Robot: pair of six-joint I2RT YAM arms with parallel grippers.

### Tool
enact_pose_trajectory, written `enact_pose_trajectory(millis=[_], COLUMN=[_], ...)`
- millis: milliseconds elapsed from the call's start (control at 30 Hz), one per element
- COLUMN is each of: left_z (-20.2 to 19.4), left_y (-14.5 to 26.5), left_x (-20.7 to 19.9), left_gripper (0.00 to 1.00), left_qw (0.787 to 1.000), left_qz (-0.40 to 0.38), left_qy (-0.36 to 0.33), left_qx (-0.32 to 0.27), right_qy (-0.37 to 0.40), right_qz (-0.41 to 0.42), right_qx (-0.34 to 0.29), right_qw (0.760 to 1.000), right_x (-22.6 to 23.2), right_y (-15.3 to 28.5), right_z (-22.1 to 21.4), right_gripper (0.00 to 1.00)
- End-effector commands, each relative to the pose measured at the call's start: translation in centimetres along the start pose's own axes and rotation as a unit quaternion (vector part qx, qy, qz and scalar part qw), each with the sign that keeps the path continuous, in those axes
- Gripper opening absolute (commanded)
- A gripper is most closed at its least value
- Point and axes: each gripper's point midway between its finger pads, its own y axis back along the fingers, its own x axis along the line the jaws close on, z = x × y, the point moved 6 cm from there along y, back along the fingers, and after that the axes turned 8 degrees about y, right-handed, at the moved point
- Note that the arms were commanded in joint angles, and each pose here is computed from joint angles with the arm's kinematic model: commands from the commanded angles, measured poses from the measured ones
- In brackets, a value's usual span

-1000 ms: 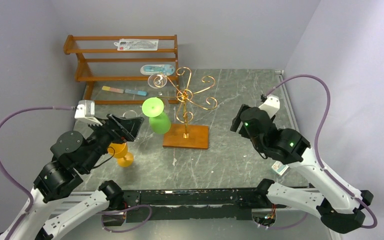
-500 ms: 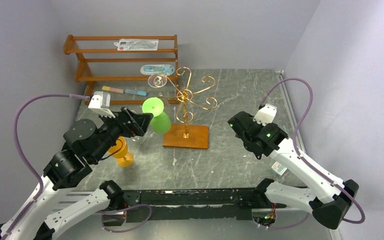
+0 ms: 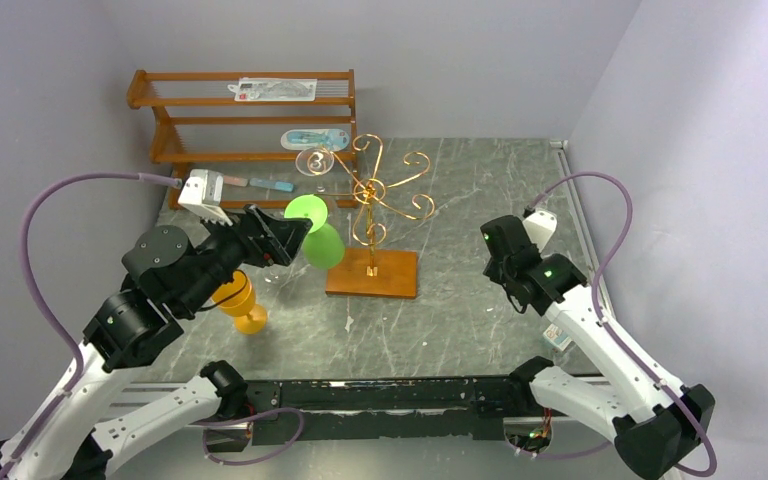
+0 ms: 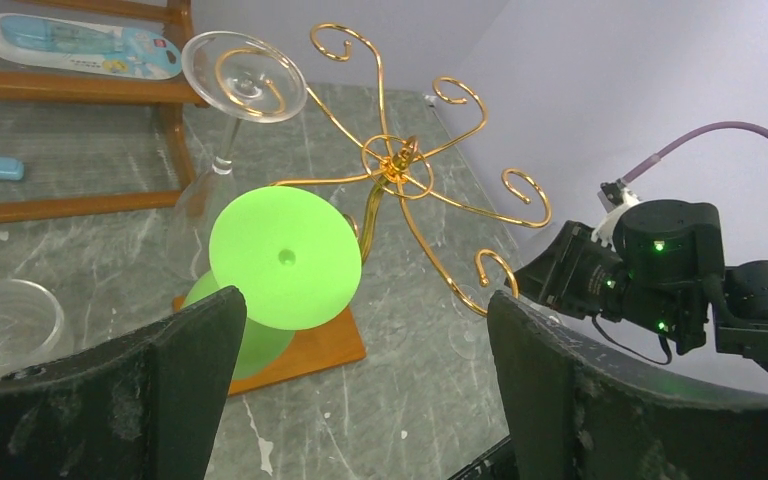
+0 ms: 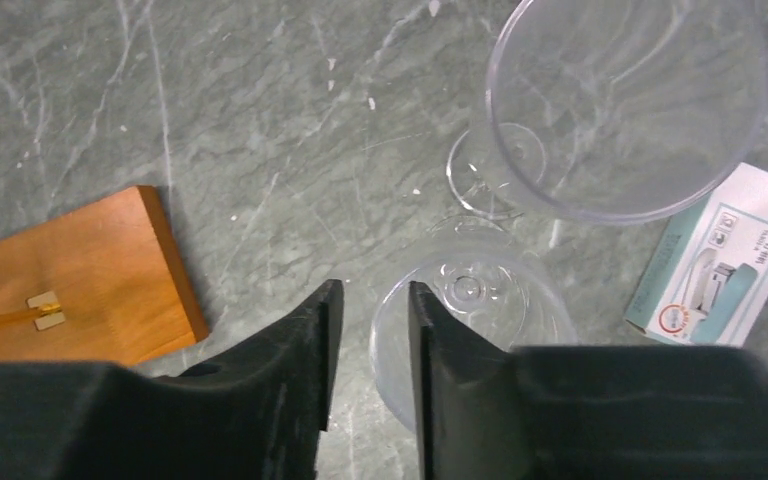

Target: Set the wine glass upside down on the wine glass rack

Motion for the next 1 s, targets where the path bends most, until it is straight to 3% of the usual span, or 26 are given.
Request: enact_pose_trajectory(millis=[0,267,567,767,967], left_z=[0.5,0.5,1.1,1.9,2.4], left_y=[0.5,0.3,0.3,0.0,-1.8], left_x=[-0.7,-1.7,-4.1,-6.4,-9.3], left_gripper=[0.95,0.91,0.92,0.94,0.96], left_qw=[1.0,0.999,0.993,0.983,0.966], left_qz=[-0.015,-0.039,-0.109,-0.174,-0.235], left_qy=[0.0,0.011,0.022,0.061,0.097], left_qx=[0.008,0.021,0.03,0.022,0.041], right_qy=[-0.003,-0.008,-0.035,-0.083,-0.143], right_qz=[0.026,0.054,0.114,0.179,0.193], right_qx=[-0.009,-0.024,-0.076,-0.166,-0.261], right_qw=[1.0,0.998,0.99,0.966,0.935], right_x=[0.5,0.9,1.6,2.0,1.1], right_y=[-0.1,0.7,2.6,5.5,8.3], right_z=[0.2,1.1,3.3,6.7,10.3], right_gripper=[0.3,0.0,0.0,0.0,0.0])
